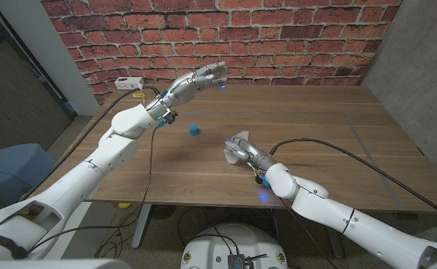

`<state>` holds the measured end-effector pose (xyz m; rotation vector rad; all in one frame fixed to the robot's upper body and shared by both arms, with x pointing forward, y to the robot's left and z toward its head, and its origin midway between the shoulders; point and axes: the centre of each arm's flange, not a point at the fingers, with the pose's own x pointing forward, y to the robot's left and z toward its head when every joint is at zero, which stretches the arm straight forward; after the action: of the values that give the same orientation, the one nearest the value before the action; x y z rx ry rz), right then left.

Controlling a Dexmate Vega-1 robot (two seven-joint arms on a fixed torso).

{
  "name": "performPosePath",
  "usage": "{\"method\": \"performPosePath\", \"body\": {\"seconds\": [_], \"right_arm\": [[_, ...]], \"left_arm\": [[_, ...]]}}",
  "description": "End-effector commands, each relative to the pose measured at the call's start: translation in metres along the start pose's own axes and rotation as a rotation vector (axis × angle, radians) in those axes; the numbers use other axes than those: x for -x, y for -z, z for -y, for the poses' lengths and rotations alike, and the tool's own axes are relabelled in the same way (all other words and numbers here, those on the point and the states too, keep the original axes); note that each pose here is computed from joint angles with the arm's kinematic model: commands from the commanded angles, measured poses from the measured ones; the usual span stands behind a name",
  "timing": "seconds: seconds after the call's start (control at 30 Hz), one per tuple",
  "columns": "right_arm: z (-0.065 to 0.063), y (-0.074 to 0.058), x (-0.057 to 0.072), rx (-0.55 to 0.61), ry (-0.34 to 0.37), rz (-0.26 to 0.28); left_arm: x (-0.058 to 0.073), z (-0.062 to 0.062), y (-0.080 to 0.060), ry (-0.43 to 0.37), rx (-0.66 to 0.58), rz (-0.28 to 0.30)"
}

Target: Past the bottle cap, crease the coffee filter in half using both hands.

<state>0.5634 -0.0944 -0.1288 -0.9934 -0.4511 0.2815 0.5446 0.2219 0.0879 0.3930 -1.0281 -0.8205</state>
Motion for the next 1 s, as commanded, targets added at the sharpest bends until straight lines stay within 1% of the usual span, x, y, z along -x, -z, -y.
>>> {"method": "performPosePath", "body": {"seconds": [0.03,0.23,0.33,0.43,0.57,0.6,0.8,0.83,0.87,1.0], "right_arm": [[-0.011,0.006,-0.003,0.115,-0.065,-0.050],[-0.019,0.010,-0.003,0.165,-0.101,-0.059],[-0.022,0.012,-0.004,0.180,-0.129,-0.081],[-0.024,0.015,-0.004,0.197,-0.164,-0.110],[-0.028,0.015,-0.004,0.229,-0.213,-0.162],[-0.028,0.015,-0.005,0.239,-0.232,-0.182],[-0.034,0.015,-0.008,0.262,-0.353,-0.247],[-0.036,0.015,-0.009,0.278,-0.378,-0.265],[-0.038,0.016,-0.011,0.279,-0.427,-0.294],[-0.040,0.017,-0.011,0.286,-0.445,-0.305]], "left_arm": [[0.002,-0.006,-0.009,-0.040,0.076,0.044],[0.001,-0.006,-0.009,-0.040,0.109,0.029],[0.001,-0.006,-0.009,-0.039,0.122,0.023],[0.000,-0.006,-0.011,-0.042,0.118,0.019],[0.001,-0.004,-0.011,-0.044,0.116,0.013],[0.001,-0.004,-0.011,-0.044,0.116,0.011],[0.002,-0.003,-0.011,-0.049,0.134,0.004],[0.002,-0.003,-0.011,-0.049,0.137,0.005],[0.003,-0.002,-0.011,-0.047,0.139,0.005],[0.004,-0.001,-0.013,-0.047,0.138,0.006]]}}
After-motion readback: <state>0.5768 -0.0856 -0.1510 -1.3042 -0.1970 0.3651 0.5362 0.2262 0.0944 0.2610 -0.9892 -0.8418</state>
